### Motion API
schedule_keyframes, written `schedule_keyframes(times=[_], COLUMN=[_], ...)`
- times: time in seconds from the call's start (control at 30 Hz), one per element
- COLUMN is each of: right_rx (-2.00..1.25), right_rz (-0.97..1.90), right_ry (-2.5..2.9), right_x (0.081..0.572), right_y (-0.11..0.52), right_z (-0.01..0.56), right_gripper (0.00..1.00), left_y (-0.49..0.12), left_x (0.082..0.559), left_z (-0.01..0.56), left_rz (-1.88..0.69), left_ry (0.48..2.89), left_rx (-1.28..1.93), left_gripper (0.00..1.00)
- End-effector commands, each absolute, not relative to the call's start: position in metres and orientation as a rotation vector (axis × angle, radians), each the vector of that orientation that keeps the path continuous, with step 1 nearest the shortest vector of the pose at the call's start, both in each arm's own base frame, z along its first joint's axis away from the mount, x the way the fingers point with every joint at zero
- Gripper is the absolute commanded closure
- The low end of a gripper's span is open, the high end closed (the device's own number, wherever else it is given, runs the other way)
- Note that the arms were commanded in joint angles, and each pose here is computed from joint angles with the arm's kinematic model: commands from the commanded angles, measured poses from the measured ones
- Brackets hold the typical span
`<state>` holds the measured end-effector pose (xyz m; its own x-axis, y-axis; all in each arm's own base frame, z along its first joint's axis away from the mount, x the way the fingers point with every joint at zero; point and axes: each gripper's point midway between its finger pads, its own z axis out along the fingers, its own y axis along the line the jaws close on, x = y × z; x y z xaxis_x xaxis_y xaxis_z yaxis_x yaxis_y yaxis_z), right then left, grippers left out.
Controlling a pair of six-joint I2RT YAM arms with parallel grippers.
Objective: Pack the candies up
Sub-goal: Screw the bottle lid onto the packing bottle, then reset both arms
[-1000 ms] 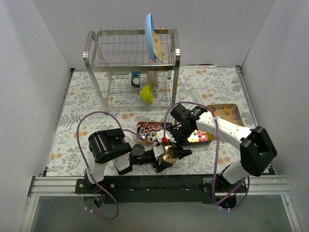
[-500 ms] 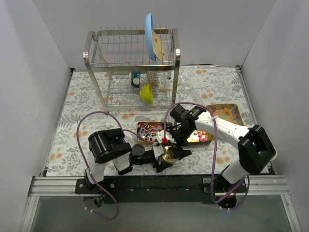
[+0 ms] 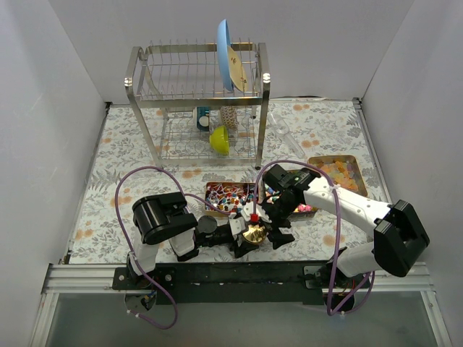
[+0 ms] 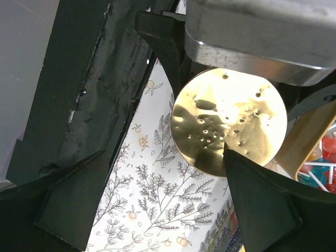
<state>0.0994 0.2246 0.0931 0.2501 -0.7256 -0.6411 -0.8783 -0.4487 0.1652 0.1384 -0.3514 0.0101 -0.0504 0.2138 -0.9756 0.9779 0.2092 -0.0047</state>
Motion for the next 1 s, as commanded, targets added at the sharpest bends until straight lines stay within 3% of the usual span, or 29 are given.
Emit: schedule_keyframes(times=[0.0,0.03,0.07,0.47,0.77,0.97], right_rx=[-2.297,-2.286,-2.283,-2.091,-1.461,-0.949], right_rz=[0.967,0.957,0.939,0.675,0.540,0.179], right_ry=[1.647,1.659,1.662,1.806,2.119,2.338], right_x=[0.091,0.093,0.096,0.143,0.209,0.265], right_y=[0.209,0.209,0.210,0.223,0.197,0.122], right_z=[0.089,0.091,0.093,0.127,0.169,0.166], right_gripper=[0.02,0.02,0.02,0.02,0.02,0.02], left_y=[-0.329,-0.329,-0.329,-0.306,-0.287,-0.234], left_x=[0.155,0.153,0.150,0.124,0.137,0.196], left_z=[0.015,0.020,0.020,0.059,0.114,0.149], left_rz=[-0.853,-0.868,-0.880,-0.964,-0.858,-0.584], left_ry=[1.432,1.428,1.439,1.505,1.540,1.677], left_rx=[1.083,1.075,1.083,1.094,1.024,0.740], left_gripper=[0.31,0.06,0.02,0.02,0.02,0.02])
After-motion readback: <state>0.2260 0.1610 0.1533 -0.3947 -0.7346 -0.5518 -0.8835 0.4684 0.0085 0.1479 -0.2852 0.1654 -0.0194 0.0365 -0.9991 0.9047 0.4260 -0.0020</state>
